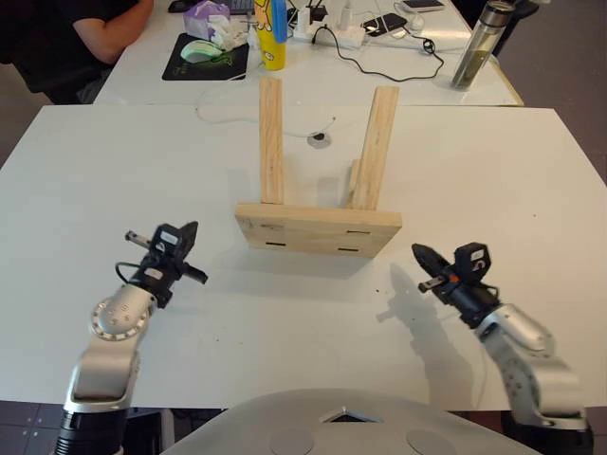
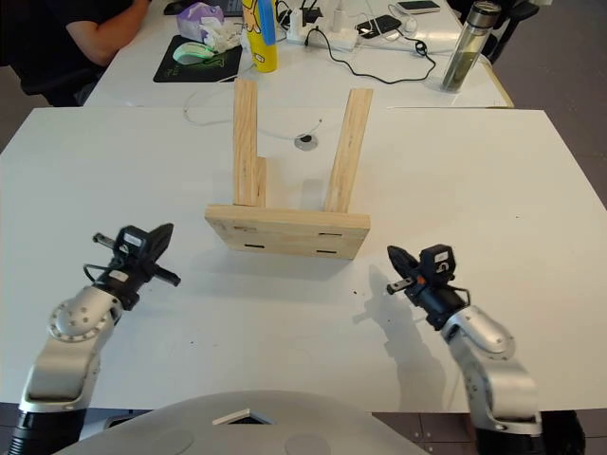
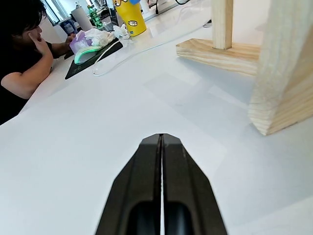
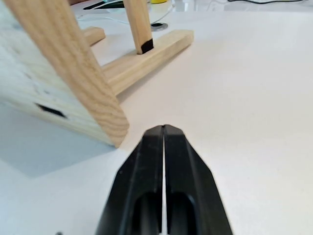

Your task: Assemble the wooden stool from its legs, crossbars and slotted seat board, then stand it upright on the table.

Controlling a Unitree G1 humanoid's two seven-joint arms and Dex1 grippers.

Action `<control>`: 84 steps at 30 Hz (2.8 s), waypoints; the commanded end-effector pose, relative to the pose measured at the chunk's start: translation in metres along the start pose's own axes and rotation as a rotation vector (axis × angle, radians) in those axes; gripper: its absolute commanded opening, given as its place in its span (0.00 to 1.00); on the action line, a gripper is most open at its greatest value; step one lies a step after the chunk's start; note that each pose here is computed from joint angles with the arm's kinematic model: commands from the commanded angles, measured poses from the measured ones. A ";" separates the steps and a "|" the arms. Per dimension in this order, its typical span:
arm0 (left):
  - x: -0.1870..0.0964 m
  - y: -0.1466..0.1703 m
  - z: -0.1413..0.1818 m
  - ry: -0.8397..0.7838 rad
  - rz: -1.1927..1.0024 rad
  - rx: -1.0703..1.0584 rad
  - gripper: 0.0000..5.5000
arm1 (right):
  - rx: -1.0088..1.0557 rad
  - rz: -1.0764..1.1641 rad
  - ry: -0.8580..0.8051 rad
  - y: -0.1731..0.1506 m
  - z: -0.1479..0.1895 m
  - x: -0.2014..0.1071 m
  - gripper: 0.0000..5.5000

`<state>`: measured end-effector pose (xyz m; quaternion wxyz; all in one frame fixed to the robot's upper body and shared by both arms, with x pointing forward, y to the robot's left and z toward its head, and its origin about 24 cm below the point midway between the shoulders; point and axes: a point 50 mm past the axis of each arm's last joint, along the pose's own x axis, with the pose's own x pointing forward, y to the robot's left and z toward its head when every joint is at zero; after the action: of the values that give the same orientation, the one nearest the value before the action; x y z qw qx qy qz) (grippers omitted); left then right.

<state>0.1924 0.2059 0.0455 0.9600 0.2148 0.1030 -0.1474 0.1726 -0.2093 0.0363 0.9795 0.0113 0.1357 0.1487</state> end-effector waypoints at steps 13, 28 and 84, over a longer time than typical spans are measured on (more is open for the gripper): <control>0.021 -0.048 0.032 -0.163 -0.217 -0.002 0.00 | 0.007 0.087 -0.164 0.055 0.010 0.036 0.00; 0.030 -0.019 0.116 -0.449 -0.201 -0.058 0.00 | -0.035 0.197 -0.373 0.046 0.109 0.048 0.00; 0.025 0.009 0.143 -0.402 -0.205 -0.050 0.00 | -0.064 0.386 -0.457 0.057 0.116 0.027 0.00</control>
<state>0.2568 0.1602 0.1930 0.9621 0.1524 -0.1074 -0.1988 0.2339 -0.1627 0.1595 0.9595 0.0376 -0.1256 0.2493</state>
